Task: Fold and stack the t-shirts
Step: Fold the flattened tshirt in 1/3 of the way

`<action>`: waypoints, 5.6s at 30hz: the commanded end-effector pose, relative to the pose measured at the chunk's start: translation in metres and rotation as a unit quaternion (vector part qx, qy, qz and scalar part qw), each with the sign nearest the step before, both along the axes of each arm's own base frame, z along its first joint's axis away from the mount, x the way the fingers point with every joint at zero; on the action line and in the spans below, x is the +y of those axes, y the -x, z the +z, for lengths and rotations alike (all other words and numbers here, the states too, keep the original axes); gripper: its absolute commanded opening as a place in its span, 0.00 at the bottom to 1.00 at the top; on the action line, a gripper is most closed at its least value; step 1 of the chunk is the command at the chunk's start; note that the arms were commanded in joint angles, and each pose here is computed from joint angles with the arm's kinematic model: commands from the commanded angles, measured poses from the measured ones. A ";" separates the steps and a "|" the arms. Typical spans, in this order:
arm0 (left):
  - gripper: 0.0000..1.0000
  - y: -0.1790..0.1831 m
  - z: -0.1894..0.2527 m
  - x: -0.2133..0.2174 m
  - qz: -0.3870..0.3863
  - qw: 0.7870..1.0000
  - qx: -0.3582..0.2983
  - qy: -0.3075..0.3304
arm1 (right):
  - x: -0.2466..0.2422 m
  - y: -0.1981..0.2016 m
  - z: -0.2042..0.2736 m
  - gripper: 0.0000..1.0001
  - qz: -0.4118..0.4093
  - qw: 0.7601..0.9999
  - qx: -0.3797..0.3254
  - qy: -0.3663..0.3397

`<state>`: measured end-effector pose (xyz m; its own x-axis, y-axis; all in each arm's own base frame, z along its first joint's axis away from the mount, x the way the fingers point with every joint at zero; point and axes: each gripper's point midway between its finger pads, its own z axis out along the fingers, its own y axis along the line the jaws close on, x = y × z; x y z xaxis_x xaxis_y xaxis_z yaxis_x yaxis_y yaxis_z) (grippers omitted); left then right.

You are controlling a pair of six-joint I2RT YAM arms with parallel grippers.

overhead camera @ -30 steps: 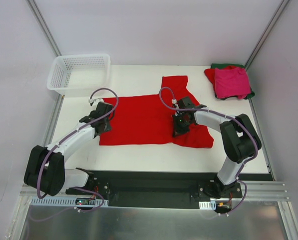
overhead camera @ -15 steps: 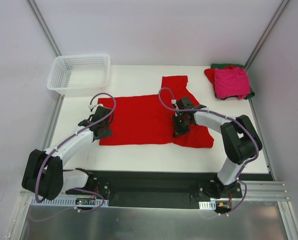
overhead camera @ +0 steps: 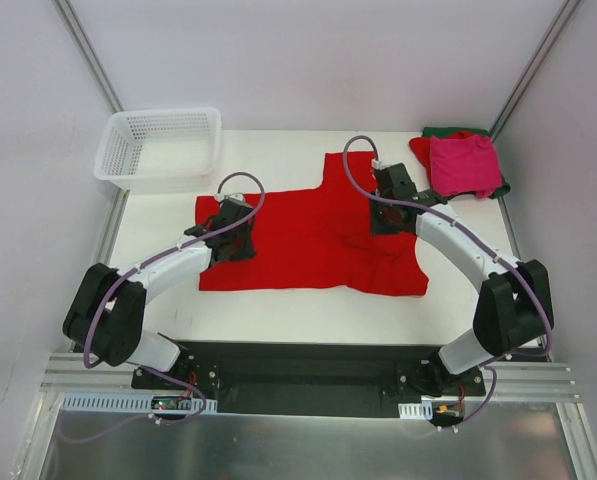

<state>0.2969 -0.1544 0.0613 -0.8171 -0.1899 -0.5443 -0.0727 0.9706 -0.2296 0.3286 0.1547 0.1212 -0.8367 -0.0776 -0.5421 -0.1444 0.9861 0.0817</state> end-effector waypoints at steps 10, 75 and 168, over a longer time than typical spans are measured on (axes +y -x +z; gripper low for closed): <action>0.16 0.001 -0.004 -0.030 -0.040 0.999 -0.006 0.016 | -0.052 0.020 -0.035 0.35 -0.073 0.995 0.043 0.052; 0.15 -0.002 -0.006 -0.025 -0.045 0.999 -0.011 -0.007 | -0.057 -0.010 -0.072 0.35 -0.093 0.993 0.069 0.035; 0.14 -0.005 -0.007 -0.027 -0.050 0.999 -0.011 -0.008 | -0.053 -0.018 -0.056 0.20 -0.082 0.994 0.068 0.032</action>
